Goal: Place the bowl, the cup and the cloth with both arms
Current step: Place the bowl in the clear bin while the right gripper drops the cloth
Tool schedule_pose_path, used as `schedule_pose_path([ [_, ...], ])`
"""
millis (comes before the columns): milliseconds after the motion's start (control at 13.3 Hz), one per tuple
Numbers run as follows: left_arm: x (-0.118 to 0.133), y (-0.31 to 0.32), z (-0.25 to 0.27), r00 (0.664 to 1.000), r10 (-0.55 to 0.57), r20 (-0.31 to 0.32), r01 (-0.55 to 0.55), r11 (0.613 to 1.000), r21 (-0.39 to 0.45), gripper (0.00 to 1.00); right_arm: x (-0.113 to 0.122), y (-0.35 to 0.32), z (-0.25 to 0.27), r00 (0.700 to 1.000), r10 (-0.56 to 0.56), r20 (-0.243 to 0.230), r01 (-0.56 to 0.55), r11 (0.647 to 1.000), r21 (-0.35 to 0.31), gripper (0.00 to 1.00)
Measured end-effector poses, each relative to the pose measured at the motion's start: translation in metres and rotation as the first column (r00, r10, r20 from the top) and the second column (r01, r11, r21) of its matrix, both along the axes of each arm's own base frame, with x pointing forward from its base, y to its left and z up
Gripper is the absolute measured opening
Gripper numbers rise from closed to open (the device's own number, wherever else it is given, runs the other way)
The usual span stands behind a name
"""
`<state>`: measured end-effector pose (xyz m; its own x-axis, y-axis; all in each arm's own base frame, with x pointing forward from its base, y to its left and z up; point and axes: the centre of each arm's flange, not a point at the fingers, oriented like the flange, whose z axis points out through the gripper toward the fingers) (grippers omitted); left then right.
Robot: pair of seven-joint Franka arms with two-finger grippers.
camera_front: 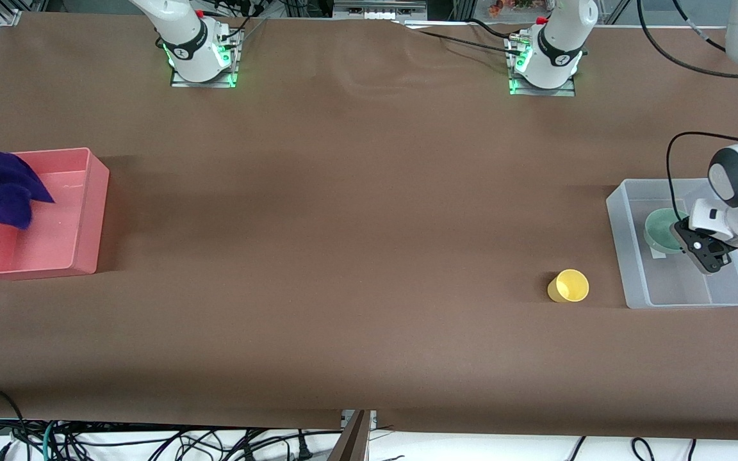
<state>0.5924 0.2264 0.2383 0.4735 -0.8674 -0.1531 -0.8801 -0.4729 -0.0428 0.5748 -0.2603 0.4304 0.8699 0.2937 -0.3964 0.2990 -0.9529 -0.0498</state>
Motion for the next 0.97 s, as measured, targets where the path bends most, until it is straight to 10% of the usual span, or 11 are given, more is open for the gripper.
schedule_pose_path([
  [375,0.016,-0.003,0.04,0.987,0.134,0.084,-0.127,0.988,-0.084,0.59,-0.034,-0.027,-0.091,0.999,-0.025,-0.044,0.026,0.999,0.022,0.07],
  [675,0.026,-0.05,0.112,0.909,0.414,0.039,-0.385,0.873,-0.3,1.0,-0.048,-0.024,-0.135,0.999,-0.03,-0.033,0.031,0.999,0.039,0.07],
  [975,0.048,-0.138,0.117,0.692,0.717,-0.079,-0.702,0.643,-0.306,1.0,-0.047,-0.024,-0.149,0.999,-0.032,0.005,0.032,0.999,0.037,0.32],
])
